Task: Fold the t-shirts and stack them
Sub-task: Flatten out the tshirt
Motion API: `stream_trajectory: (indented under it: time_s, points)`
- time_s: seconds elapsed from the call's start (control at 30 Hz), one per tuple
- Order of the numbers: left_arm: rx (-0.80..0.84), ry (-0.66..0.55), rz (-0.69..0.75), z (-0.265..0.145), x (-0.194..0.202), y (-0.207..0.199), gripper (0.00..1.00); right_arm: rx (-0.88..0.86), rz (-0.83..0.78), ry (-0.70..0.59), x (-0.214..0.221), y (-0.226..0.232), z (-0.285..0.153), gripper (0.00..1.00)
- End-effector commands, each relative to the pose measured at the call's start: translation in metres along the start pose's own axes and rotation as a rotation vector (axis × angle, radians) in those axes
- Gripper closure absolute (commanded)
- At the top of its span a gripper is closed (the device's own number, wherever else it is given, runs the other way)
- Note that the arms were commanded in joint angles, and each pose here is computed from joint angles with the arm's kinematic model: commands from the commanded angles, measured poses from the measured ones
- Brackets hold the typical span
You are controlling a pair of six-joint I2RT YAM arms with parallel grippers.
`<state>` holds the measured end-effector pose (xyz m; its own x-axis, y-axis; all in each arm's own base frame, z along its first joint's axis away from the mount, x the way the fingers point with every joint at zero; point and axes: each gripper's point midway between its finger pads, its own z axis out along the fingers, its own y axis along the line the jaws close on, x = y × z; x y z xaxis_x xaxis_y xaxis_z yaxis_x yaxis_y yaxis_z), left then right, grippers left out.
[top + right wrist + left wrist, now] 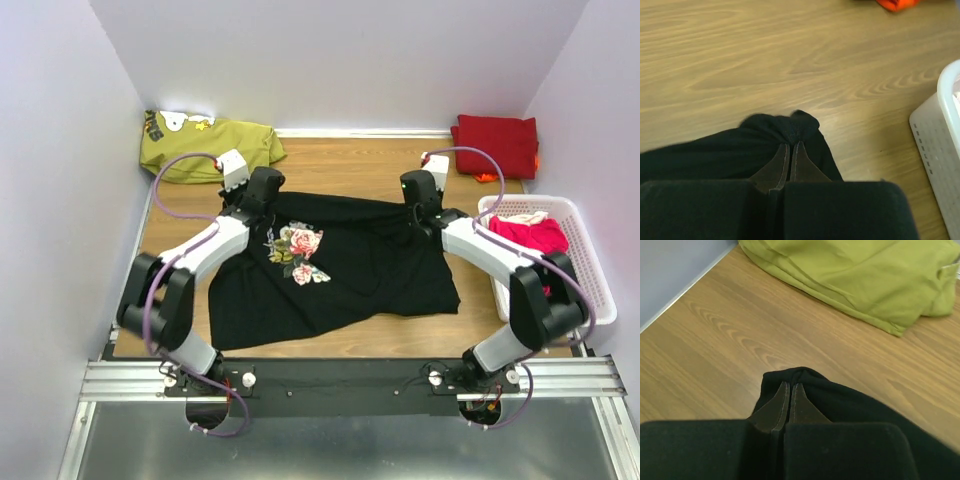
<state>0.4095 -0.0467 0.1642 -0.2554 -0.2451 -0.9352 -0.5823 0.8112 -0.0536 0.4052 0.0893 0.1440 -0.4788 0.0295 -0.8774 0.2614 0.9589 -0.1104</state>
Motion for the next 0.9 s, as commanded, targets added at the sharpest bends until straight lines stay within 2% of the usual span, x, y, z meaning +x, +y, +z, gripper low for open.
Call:
stream_trajectory:
  time_s: [0.0, 0.17, 0.2, 0.27, 0.6, 0.63, 0.67, 0.7, 0.73, 0.77, 0.83, 0.87]
  points:
    - [-0.081, -0.066, -0.149, 0.034, -0.027, -0.016, 1.00, 0.055, 0.241, -0.136, -0.047, -0.017, 0.037, 0.99]
    - [-0.077, -0.044, -0.109, 0.073, -0.026, -0.038, 1.00, 0.068, 0.228, -0.098, -0.051, -0.026, 0.086, 0.99]
    - [-0.080, -0.048, -0.104, 0.077, -0.028, -0.040, 1.00, 0.071, 0.217, -0.113, -0.063, -0.024, 0.093, 0.99]
    - [-0.078, -0.054, -0.104, 0.087, -0.036, -0.047, 1.00, 0.083, 0.190, -0.088, -0.055, -0.022, 0.113, 0.99]
    - [-0.027, -0.107, -0.118, 0.111, -0.075, -0.069, 1.00, 0.067, 0.186, -0.101, -0.073, -0.010, 0.166, 0.99]
    - [-0.020, -0.118, -0.114, 0.114, -0.083, -0.071, 1.00, 0.062, 0.184, -0.106, -0.077, -0.008, 0.167, 0.91]
    - [-0.008, -0.112, -0.103, 0.117, -0.081, -0.074, 0.93, 0.064, 0.186, -0.120, -0.084, -0.008, 0.168, 0.79]
    - [-0.004, -0.114, -0.102, 0.117, -0.084, -0.074, 0.80, 0.068, 0.184, -0.126, -0.087, -0.009, 0.167, 0.63]
    - [-0.005, -0.117, -0.103, 0.118, -0.086, -0.073, 0.52, 0.069, 0.184, -0.138, -0.094, -0.011, 0.165, 0.37]
    - [-0.003, -0.122, -0.109, 0.117, -0.090, -0.071, 0.39, 0.075, 0.186, -0.150, -0.099, -0.013, 0.162, 0.28]
    - [-0.002, -0.132, -0.115, 0.116, -0.094, -0.069, 0.22, 0.079, 0.193, -0.180, -0.115, -0.019, 0.149, 0.17]
    - [-0.001, -0.137, -0.118, 0.114, -0.099, -0.067, 0.17, 0.075, 0.199, -0.192, -0.121, -0.020, 0.143, 0.16]
